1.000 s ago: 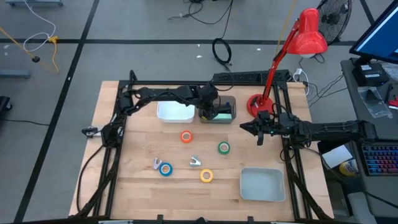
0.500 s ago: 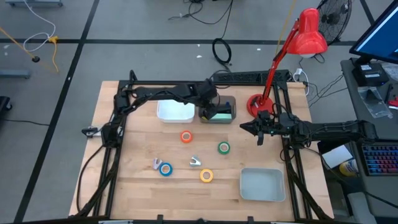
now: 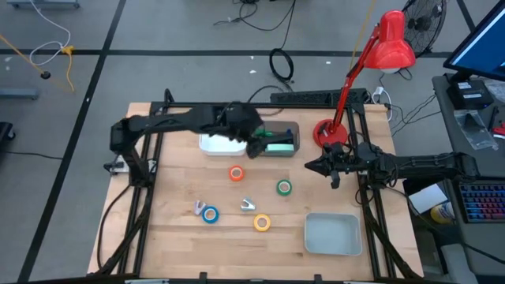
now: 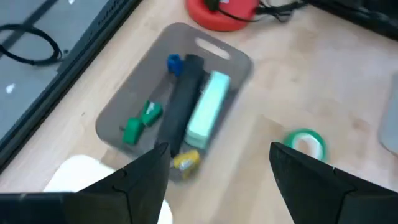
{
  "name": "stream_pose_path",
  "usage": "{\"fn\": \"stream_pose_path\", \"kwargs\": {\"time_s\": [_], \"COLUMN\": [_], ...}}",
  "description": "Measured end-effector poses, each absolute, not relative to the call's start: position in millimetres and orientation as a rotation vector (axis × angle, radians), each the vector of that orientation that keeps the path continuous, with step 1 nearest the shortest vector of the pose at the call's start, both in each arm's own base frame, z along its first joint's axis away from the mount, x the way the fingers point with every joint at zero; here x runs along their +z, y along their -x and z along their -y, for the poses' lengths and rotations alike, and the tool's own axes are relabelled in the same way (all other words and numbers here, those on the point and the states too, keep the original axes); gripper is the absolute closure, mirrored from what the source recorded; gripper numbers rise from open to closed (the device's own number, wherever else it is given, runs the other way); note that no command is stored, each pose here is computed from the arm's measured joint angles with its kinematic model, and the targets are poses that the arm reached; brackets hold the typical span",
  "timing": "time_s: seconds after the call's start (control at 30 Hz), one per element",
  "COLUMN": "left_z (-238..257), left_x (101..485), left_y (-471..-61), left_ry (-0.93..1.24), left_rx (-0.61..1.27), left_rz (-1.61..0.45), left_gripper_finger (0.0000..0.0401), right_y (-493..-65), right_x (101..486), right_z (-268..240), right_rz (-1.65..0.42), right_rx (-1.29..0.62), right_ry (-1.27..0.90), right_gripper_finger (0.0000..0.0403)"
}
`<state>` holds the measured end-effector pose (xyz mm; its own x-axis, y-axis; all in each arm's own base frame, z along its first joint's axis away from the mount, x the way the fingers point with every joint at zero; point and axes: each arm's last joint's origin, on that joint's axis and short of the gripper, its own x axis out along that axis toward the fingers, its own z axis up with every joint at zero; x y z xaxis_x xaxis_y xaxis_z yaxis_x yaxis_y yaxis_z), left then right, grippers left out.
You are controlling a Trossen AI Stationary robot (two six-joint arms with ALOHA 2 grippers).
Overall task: Pick and place Stapler, Stapler remover, tape
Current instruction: Put the blue tape into the gray bin
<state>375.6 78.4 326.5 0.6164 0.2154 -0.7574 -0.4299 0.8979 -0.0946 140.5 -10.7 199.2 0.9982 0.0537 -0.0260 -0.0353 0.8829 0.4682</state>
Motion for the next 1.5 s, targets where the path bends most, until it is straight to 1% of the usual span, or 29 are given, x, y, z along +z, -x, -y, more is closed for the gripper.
{"fn": "stream_pose_path", "kwargs": {"time_s": [0.1,0.2,0.3,0.5,0.67,0.87,1.03,1.2,1.5], "left_z": [-48.6,-17.8,13.8,67.2,98.1,103.4,97.3,94.2,105.7], "left_x": [338.7,339.1,327.2,283.3,264.1,252.6,247.0,237.9,229.6], "left_y": [-365.1,-358.0,-348.6,-324.9,-307.5,-287.9,-279.3,-276.0,-268.1], "left_ry": [0.272,0.290,0.322,0.408,0.360,0.220,0.094,0.108,0.133], "left_rx": [0.369,0.351,0.312,0.335,0.289,0.324,0.405,0.445,0.481], "left_rz": [-0.842,-0.840,-0.872,-1.003,-1.104,-1.250,-1.292,-1.313,-1.304], "left_gripper_finger": [0.0125,0.0124,0.0121,0.0123,0.0119,0.0118,0.0118,0.0118,0.0118], "right_y": [-140.8,-141.0,-141.0,-140.9,-141.0,-141.1,-141.0,-141.0,-141.0], "right_x": [199.3,199.6,200.2,200.1,200.0,200.0,200.0,200.0,199.7], "right_z": [9.9,9.3,8.5,8.5,8.7,8.8,8.8,8.9,8.9], "right_rz": [-0.043,-0.045,-0.044,-0.046,-0.045,-0.045,-0.045,-0.045,-0.047], "right_rx": [0.073,0.098,0.124,0.124,0.120,0.116,0.116,0.114,0.113], "right_ry": [-0.482,-0.480,-0.479,-0.480,-0.481,-0.487,-0.487,-0.502,-0.513], "right_gripper_finger": [0.0399,0.0399,0.0399,0.0399,0.0399,0.0399,0.0399,0.0399,0.0399]}}
